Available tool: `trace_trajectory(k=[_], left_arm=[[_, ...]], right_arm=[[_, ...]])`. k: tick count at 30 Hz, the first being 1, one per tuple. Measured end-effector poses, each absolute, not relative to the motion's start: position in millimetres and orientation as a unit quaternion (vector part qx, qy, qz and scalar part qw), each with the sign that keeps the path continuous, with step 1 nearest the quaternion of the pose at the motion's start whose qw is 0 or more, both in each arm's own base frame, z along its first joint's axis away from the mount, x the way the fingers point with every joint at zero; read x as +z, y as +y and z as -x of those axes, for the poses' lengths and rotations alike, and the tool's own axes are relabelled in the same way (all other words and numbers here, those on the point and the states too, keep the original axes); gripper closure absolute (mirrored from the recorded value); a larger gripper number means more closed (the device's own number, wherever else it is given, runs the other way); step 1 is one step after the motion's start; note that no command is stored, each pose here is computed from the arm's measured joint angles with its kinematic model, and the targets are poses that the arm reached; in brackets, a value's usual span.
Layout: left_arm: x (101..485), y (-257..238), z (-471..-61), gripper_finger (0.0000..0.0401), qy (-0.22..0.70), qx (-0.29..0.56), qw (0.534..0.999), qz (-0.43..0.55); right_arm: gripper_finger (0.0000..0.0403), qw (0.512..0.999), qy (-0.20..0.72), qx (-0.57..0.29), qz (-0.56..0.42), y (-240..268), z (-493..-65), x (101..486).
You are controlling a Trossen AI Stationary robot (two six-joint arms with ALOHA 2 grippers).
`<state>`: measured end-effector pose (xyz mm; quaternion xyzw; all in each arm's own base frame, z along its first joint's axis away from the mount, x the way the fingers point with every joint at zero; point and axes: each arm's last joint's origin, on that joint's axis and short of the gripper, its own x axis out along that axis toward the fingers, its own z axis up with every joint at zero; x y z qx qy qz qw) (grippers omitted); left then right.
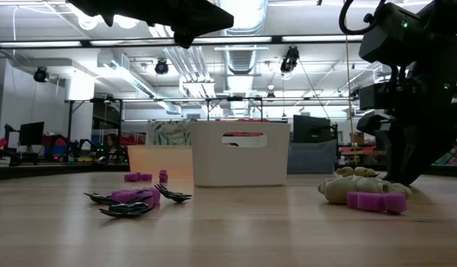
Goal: Sort Halloween decoration
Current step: Put the black spider toy into the black bin
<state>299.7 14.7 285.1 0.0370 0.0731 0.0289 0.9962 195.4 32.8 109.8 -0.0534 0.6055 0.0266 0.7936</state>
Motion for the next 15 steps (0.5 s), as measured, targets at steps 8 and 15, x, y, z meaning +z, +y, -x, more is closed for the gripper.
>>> trace_trajectory(k=[8,15], left_arm=[[285.1,14.7,-299.7,0.0360,0.073,0.029,0.996,-0.037],[285.1,14.7,-299.7,0.0360,0.073,0.029,0.996,-0.037]], right_arm=[[0.0364,0.794,0.605,0.026,0.050,32.9,-195.6,110.0],[0.0392,0.795,0.605,0.017,0.039,33.0,-195.7,110.1]])
